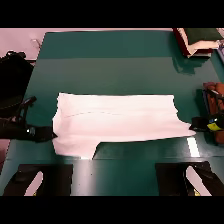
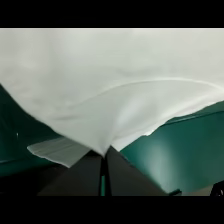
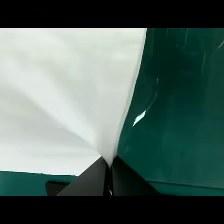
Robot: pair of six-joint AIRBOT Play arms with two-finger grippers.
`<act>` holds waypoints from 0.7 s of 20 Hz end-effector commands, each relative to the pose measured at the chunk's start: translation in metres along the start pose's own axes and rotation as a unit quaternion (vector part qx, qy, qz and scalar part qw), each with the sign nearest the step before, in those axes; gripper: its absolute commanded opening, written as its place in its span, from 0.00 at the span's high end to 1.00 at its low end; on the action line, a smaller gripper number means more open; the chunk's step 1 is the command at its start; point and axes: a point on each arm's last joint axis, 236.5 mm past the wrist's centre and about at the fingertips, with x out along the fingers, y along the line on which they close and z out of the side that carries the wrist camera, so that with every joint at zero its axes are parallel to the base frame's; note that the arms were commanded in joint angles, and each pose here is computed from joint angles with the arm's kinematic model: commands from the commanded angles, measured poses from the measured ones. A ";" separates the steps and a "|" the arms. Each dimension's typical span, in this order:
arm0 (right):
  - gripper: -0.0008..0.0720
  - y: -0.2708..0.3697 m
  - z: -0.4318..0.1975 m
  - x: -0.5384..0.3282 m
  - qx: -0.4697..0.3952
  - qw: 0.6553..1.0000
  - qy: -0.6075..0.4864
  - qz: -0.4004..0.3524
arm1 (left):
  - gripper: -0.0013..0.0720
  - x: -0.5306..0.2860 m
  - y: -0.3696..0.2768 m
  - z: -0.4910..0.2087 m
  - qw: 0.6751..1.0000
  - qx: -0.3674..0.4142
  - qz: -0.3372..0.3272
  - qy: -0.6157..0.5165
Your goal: Fold the shirts.
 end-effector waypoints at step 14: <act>0.53 0.036 0.189 0.038 -0.011 0.997 -0.016 0.079 | 0.46 0.048 0.022 0.224 0.995 -0.007 0.004 -0.098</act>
